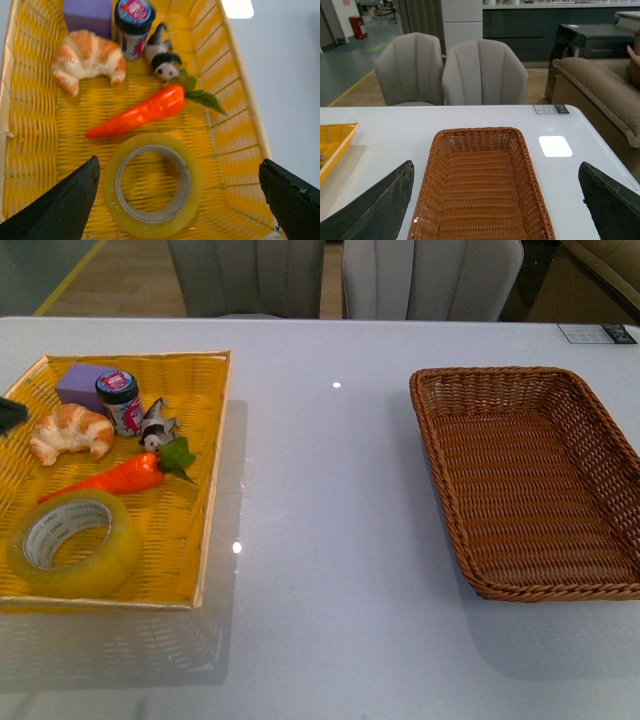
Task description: Move tape to another basket
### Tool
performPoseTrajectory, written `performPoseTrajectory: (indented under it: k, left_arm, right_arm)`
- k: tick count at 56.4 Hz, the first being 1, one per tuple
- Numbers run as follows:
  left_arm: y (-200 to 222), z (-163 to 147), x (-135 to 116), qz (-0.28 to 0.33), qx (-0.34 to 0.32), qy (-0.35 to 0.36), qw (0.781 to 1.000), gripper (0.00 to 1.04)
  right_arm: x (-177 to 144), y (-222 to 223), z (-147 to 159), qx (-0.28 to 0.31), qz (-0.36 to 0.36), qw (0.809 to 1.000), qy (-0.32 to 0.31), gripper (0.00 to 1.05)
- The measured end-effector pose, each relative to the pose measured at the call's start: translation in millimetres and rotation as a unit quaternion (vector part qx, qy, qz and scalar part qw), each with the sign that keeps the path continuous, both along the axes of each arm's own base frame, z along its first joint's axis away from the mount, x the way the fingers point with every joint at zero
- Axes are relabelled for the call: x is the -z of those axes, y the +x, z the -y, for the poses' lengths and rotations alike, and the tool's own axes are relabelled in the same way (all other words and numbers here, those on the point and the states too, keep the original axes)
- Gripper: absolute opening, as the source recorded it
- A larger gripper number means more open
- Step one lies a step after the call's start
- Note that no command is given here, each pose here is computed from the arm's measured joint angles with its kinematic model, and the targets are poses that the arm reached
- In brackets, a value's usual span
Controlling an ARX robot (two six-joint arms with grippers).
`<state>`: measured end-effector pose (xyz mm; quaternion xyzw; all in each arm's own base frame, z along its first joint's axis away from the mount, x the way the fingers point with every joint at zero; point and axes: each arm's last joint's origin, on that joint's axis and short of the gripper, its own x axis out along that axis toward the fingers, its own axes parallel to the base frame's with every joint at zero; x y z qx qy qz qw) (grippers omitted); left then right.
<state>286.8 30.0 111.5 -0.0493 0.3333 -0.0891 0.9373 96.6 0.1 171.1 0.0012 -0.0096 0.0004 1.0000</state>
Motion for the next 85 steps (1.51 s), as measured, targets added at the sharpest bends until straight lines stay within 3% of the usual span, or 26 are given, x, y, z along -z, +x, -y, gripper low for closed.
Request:
performPoseTrajectory:
  k: [5, 33, 58, 62, 72, 85]
  left_arm:
    - [15, -4, 24, -0.041, -0.01, 0.013, 0.999, 0.96]
    - [43, -22, 78, -0.117, -0.045, 0.031, 0.992, 0.96]
    - [56, -22, 98, -0.149, -0.055, 0.046, 0.986, 0.96]
    - [55, -22, 102, -0.157, -0.055, 0.049, 0.985, 0.88]
    - [52, -18, 108, -0.175, -0.044, 0.054, 0.982, 0.56]
    - [49, -16, 104, -0.178, -0.04, 0.049, 0.982, 0.21]
  right_arm:
    - [0, 0, 0, 0.0, 0.0, 1.0, 0.0, 0.96]
    - [0, 0, 0, 0.0, 0.0, 1.0, 0.0, 0.96]
    - [0, 0, 0, 0.0, 0.0, 1.0, 0.0, 0.96]
    - [0, 0, 0, 0.0, 0.0, 1.0, 0.0, 0.96]
    - [0, 0, 0, 0.0, 0.0, 1.0, 0.0, 0.96]
    - [0, 0, 0, 0.0, 0.0, 1.0, 0.0, 0.96]
